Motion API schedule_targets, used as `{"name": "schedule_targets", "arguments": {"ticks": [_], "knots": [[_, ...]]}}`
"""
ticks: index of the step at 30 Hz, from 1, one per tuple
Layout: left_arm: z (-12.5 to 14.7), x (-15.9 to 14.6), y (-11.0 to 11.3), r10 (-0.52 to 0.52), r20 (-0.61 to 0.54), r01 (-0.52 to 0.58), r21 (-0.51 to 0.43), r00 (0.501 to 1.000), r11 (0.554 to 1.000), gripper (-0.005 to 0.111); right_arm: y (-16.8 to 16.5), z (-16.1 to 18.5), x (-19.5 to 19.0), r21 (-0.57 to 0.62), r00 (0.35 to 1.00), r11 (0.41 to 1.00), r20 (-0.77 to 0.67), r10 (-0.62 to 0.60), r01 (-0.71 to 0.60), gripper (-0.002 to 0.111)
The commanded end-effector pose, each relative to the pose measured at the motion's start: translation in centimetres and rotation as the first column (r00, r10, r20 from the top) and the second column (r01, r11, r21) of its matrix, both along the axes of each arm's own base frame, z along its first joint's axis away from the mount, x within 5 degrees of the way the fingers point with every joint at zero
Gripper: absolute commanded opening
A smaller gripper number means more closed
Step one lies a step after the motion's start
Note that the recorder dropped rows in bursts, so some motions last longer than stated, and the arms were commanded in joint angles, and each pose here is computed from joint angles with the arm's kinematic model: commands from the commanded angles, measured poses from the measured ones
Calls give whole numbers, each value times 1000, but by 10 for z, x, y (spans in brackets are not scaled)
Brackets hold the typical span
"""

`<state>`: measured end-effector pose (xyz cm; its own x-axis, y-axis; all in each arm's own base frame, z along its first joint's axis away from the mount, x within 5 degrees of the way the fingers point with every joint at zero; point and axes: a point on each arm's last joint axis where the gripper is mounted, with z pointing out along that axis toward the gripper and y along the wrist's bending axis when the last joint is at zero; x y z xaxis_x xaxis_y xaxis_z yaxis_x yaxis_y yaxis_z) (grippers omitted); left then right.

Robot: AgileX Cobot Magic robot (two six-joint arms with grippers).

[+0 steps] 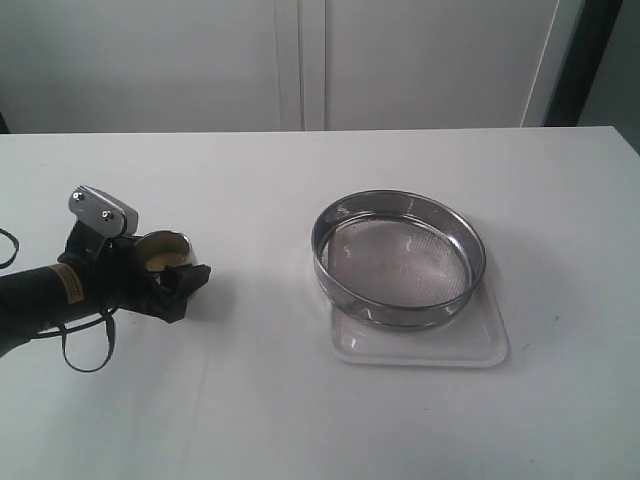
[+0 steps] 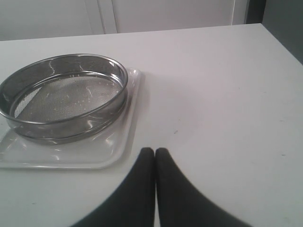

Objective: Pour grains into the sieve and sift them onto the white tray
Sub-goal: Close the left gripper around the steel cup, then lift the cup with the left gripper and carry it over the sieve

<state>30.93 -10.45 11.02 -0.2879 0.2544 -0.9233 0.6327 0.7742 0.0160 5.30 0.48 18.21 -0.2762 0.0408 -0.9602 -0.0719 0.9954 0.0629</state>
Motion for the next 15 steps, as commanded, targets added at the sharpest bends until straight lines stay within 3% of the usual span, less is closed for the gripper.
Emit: {"name": "schedule_targets", "arguments": {"ticks": [1,15], "knots": [[18,-1,-1,-12,59,12,-4,998,1000,0,0,0,0,1,1000,1000,13,2,-2,0],[69,-10,-4,-65,192,72,-30,979,997,0,0,0,0,1,1000,1000,13,2,-2,0]]}}
